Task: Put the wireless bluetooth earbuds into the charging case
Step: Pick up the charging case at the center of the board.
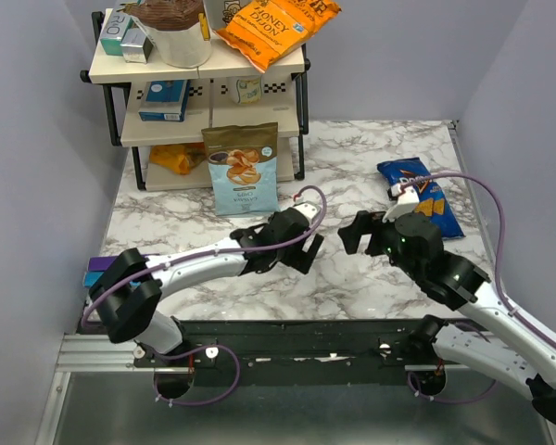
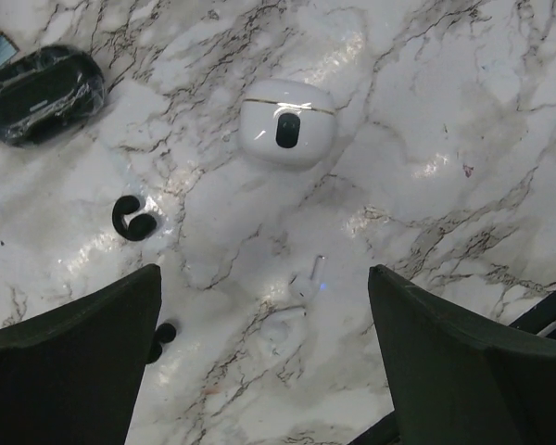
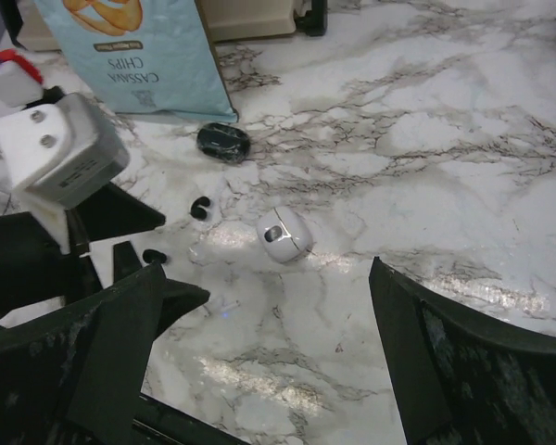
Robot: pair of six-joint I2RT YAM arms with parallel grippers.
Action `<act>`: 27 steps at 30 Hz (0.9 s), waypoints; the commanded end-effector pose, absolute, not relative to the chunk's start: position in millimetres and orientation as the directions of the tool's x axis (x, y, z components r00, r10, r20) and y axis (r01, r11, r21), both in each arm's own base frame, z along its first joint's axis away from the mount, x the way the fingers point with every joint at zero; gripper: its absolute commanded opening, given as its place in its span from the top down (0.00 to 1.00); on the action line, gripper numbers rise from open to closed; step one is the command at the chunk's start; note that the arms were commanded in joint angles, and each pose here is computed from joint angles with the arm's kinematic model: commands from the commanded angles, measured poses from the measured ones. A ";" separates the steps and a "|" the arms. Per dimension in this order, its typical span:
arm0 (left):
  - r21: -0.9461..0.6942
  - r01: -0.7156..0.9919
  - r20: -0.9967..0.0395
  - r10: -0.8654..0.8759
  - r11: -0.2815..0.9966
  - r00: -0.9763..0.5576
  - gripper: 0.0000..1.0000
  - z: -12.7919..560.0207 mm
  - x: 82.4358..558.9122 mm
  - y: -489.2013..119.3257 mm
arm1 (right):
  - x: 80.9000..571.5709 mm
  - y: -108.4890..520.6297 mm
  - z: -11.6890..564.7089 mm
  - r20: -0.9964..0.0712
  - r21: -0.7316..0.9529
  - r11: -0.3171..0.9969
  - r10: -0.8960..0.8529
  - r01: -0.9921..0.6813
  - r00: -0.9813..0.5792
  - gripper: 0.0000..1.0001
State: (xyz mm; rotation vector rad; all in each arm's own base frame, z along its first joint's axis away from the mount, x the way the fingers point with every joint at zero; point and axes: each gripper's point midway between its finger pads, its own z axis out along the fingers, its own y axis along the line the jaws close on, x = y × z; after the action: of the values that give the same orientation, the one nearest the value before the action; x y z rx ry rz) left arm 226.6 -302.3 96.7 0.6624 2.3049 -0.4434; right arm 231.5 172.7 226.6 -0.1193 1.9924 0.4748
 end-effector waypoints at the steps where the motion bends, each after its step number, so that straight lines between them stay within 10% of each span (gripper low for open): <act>1: -0.050 0.679 -0.701 0.458 0.732 -0.547 0.03 107.4 242.4 -330.3 | 216.4 172.4 225.0 -0.871 0.308 0.894 0.126 -0.326 -0.475 0.00; 27: -0.050 0.701 -0.550 0.566 0.711 -0.614 0.22 46.0 272.5 -363.7 | 193.8 152.9 234.1 -0.870 0.349 0.878 0.174 -0.327 -0.462 0.00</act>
State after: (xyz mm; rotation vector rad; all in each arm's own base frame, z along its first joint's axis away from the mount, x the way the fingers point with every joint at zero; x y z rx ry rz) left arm 266.2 -355.9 46.8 0.9632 2.4013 -0.3237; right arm 200.7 154.0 244.6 -0.0972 1.9351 0.5774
